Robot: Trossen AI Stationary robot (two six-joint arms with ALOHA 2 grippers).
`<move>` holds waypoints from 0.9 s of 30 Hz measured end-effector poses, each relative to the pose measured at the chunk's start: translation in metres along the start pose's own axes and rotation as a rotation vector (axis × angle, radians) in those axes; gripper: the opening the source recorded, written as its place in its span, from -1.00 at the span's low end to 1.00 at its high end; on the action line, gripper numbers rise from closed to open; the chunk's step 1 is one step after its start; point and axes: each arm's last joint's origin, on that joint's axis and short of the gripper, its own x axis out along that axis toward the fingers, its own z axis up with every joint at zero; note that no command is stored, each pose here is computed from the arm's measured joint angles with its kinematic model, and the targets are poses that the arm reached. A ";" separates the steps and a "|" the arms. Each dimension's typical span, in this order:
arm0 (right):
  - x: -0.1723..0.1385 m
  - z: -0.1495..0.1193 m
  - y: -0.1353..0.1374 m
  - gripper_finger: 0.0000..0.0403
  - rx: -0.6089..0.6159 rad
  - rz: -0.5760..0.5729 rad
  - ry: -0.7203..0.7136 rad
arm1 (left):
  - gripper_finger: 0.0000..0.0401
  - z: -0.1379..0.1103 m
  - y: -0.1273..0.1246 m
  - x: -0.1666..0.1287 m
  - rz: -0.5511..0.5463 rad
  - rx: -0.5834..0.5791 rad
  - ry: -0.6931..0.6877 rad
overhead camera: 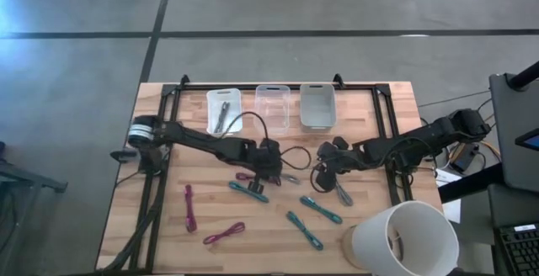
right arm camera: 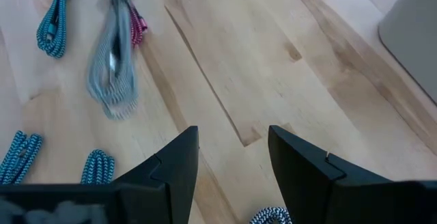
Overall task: Pick & Place USB Port
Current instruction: Put the left gray charger cable into the white bin
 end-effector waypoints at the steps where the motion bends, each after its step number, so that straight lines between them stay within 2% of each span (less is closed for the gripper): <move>1: 0.000 0.000 0.000 -0.14 0.001 0.001 -0.001 | -0.90 0.000 0.001 -0.009 0.000 -0.024 0.004; 6: 0.000 0.000 0.000 -0.14 0.000 0.000 -0.001 | -0.92 0.000 0.005 -0.059 0.047 -0.202 -0.020; 12: 0.000 0.000 0.000 -0.14 0.001 0.001 -0.003 | -0.89 -0.015 0.007 -0.111 0.270 -0.361 0.024; 15: 0.000 0.000 0.000 -0.14 0.001 0.001 -0.003 | -0.91 -0.027 0.009 -0.132 0.380 -0.483 0.035; 20: 0.000 0.000 0.000 -0.14 0.001 0.001 -0.003 | -0.91 -0.058 0.016 -0.154 0.516 -0.770 0.069; 27: 0.000 0.001 0.000 -0.14 0.003 0.003 -0.007 | -0.91 -0.102 0.028 -0.154 0.607 -0.963 0.123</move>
